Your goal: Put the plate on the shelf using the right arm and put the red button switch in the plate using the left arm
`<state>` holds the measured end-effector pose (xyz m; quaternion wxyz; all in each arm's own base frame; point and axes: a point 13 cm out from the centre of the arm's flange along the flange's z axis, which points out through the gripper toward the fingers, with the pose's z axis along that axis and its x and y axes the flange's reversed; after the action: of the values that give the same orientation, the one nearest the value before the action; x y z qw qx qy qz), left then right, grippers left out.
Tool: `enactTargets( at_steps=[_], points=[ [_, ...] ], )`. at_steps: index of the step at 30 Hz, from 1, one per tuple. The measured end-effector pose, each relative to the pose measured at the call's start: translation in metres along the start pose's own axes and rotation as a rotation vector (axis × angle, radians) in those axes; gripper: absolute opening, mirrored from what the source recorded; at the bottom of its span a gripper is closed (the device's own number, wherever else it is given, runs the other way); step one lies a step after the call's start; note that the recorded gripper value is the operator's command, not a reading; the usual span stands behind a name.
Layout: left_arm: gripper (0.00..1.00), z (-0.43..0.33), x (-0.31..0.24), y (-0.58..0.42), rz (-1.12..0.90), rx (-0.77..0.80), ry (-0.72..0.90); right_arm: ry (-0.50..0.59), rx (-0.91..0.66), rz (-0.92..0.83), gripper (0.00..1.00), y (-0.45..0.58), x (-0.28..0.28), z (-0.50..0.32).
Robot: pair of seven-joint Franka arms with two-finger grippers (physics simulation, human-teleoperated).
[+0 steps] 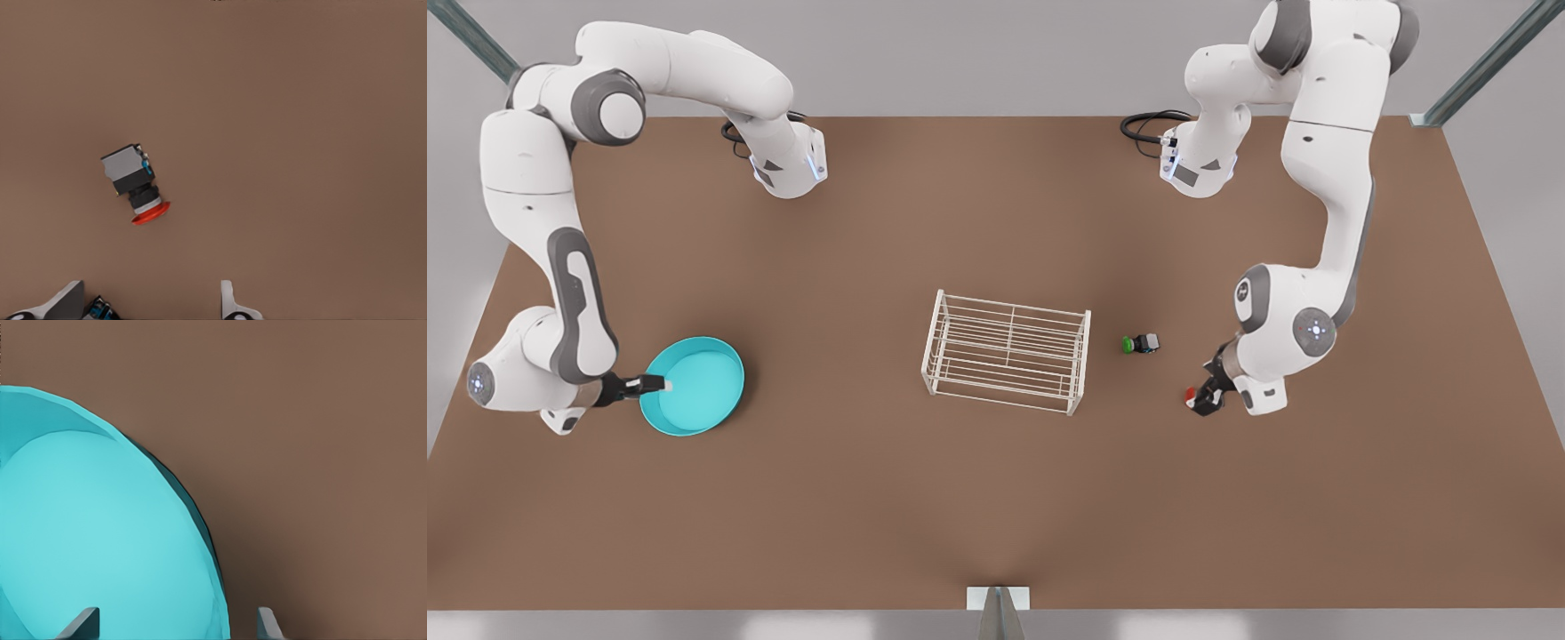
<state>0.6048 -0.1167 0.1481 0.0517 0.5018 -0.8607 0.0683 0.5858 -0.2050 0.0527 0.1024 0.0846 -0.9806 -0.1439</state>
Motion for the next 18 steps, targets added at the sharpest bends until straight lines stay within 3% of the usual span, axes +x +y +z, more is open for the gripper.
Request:
enactTargets(
  at_steps=[1,3,6,9,18],
  points=[
    [1.0,0.005,-0.003,0.0,-0.022,0.001,-0.005,0.001,-0.004,-0.006,0.48,0.001,-0.001,0.001],
    [1.0,0.02,-0.011,0.004,-0.068,-0.008,-0.011,0.0,-0.012,-0.013,0.43,0.002,0.0,0.003],
    [1.0,0.041,-0.024,0.012,-0.133,-0.028,-0.022,0.005,-0.017,-0.025,0.43,0.0,-0.001,0.009],
    [1.0,0.058,-0.034,0.02,-0.191,-0.041,-0.03,0.005,-0.017,-0.036,0.24,0.0,-0.002,0.011],
    [1.0,0.09,-0.05,0.031,-0.308,-0.056,-0.051,0.004,-0.011,-0.067,0.24,0.015,-0.008,-0.044]
  ],
)
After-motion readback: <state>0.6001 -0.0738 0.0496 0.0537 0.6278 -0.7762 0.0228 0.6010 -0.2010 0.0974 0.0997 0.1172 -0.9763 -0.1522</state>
